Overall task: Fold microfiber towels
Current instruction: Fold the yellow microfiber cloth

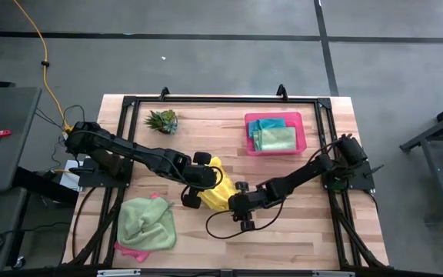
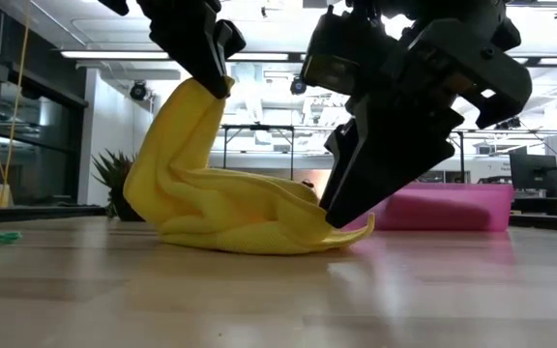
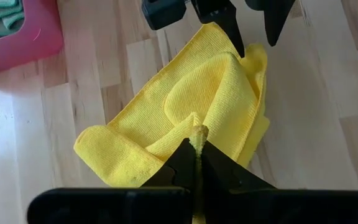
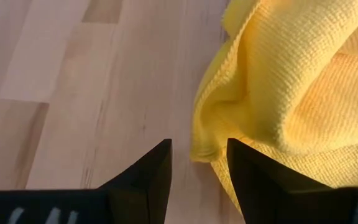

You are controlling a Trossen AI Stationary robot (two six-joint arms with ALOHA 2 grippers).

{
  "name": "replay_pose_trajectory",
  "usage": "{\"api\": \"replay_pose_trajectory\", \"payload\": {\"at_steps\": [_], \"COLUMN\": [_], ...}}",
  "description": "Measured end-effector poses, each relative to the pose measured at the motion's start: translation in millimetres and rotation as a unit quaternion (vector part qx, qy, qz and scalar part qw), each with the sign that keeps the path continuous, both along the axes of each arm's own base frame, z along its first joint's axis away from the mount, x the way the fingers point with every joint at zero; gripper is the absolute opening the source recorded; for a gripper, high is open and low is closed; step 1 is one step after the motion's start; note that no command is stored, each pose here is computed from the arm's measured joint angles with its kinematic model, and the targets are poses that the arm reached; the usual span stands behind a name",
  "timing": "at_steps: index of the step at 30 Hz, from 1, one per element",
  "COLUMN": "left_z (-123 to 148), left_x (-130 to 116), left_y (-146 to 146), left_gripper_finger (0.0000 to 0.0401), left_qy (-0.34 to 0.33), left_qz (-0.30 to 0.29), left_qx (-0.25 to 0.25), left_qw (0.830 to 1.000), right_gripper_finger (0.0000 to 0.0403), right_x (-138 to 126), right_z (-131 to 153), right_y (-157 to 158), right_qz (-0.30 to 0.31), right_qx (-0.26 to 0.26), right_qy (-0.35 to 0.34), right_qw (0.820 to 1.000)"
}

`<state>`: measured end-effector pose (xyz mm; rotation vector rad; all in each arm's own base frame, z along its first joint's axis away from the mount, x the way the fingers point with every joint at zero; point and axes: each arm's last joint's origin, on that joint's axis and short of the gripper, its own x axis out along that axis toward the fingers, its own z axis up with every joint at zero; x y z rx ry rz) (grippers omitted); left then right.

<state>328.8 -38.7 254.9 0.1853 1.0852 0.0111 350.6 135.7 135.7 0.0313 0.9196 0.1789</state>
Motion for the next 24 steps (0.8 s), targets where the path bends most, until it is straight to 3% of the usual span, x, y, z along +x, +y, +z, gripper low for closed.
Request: {"api": "replay_pose_trajectory", "payload": {"at_steps": [9, 14, 20, 24], "left_z": [0.8, 0.9, 1.0, 1.0], "left_x": [1.5, 1.6, 1.9, 1.9], "left_y": [-0.3, -0.3, -0.2, -0.1], "left_gripper_finger": [0.0000, 0.0000, 0.0001, 0.0001], "left_qy": [-0.009, -0.011, -0.012, -0.012], "left_qz": [0.001, 0.012, 0.011, 0.011], "left_qx": [-0.003, -0.009, -0.009, -0.009], "left_qw": [1.000, 1.000, 1.000, 1.000], "right_gripper_finger": [0.0137, 0.0094, 0.0014, 0.0008], "right_x": [0.4, 0.2, -1.3, -3.6], "right_z": [-3.3, -4.9, -6.1, -6.4], "right_y": [-0.5, -0.6, -0.8, -1.3], "right_qz": [-0.006, -0.007, -0.018, -0.027], "right_qx": [-0.010, -0.011, 0.003, 0.011], "right_qy": [0.001, 0.005, 0.020, 0.035], "right_qw": [1.000, 1.000, 1.000, 0.999]}}
